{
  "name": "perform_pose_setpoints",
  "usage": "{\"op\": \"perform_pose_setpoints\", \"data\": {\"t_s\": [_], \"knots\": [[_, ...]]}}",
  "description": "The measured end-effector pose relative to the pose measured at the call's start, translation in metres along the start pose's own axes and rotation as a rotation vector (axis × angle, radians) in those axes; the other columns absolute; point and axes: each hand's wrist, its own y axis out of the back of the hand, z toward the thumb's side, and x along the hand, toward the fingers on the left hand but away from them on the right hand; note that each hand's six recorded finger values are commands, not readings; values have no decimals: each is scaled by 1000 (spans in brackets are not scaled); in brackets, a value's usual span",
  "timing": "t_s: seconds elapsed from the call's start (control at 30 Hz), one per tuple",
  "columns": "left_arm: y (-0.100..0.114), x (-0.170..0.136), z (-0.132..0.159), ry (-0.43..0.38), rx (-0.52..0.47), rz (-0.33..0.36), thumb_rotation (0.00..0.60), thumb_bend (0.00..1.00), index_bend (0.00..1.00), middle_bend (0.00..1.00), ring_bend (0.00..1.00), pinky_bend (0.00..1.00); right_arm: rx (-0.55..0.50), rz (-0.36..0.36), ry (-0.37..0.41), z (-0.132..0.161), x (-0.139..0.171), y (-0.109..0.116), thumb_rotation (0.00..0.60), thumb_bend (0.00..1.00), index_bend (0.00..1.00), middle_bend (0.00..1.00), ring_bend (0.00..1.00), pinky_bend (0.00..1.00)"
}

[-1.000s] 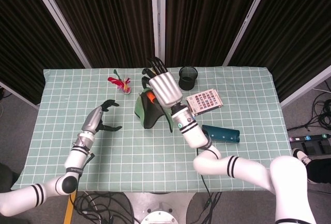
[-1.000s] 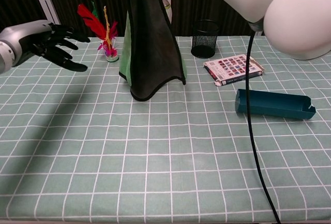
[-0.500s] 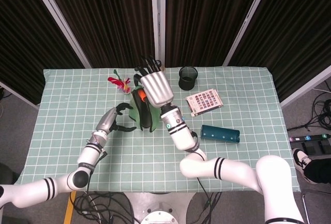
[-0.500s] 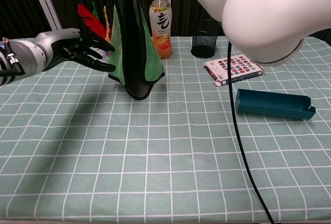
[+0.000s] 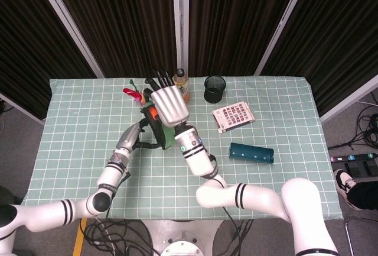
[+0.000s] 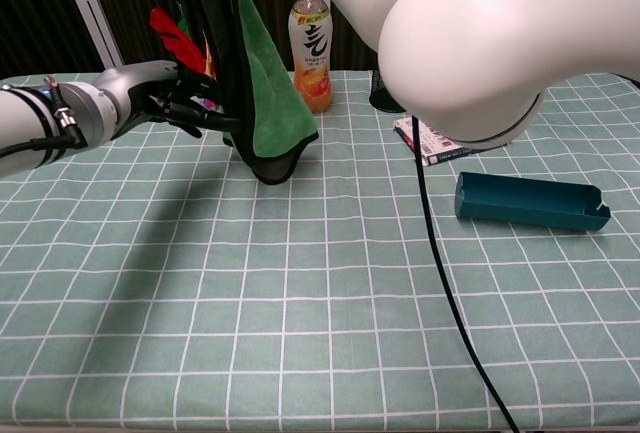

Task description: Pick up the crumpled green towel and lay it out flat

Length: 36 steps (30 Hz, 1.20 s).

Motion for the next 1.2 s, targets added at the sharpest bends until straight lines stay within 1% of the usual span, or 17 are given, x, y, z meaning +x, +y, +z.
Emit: {"op": "perform_pose_setpoints", "data": {"t_s": [0.1, 0.27, 0.3, 0.4, 0.43, 0.5, 0.73, 0.87, 1.0, 1.2], "knots": [[-3, 3, -3, 18, -9, 6, 443, 18, 329, 235, 188, 264, -6, 1, 0, 0, 2, 0, 600, 448, 689, 250, 0, 0], [-2, 5, -8, 39, -33, 24, 504, 22, 348, 235, 188, 265, -9, 13, 3, -6, 6, 1, 600, 447, 689, 249, 0, 0], [-2, 6, -9, 41, -41, 27, 513, 25, 360, 235, 188, 265, -17, 17, 2, -8, 7, 1, 600, 447, 689, 249, 0, 0], [-2, 7, -10, 48, -82, 35, 587, 60, 453, 250, 188, 265, -53, 32, -10, -13, 9, 0, 600, 447, 689, 249, 0, 0], [-3, 7, -11, 50, -96, 36, 596, 71, 474, 258, 188, 265, -60, 36, -15, -16, 9, 1, 600, 448, 690, 249, 0, 0], [-3, 8, -11, 51, -124, 41, 600, 110, 530, 284, 189, 265, -66, 39, -18, -18, 10, 1, 600, 449, 690, 249, 0, 0], [-3, 9, -10, 34, -163, 67, 600, 235, 654, 356, 221, 265, -107, 52, -21, -25, 16, 4, 600, 450, 689, 246, 0, 0], [0, 7, -11, 19, -196, 87, 600, 342, 735, 415, 241, 265, -140, 64, -18, -27, 22, 7, 600, 450, 688, 243, 0, 0], [3, 4, -12, 4, -207, 93, 600, 418, 786, 443, 241, 265, -165, 72, -16, -35, 32, 12, 600, 448, 687, 243, 0, 0], [15, -6, -12, -33, -182, 92, 600, 458, 807, 452, 241, 265, -196, 80, -21, -50, 44, 20, 600, 449, 688, 243, 0, 0]]}}
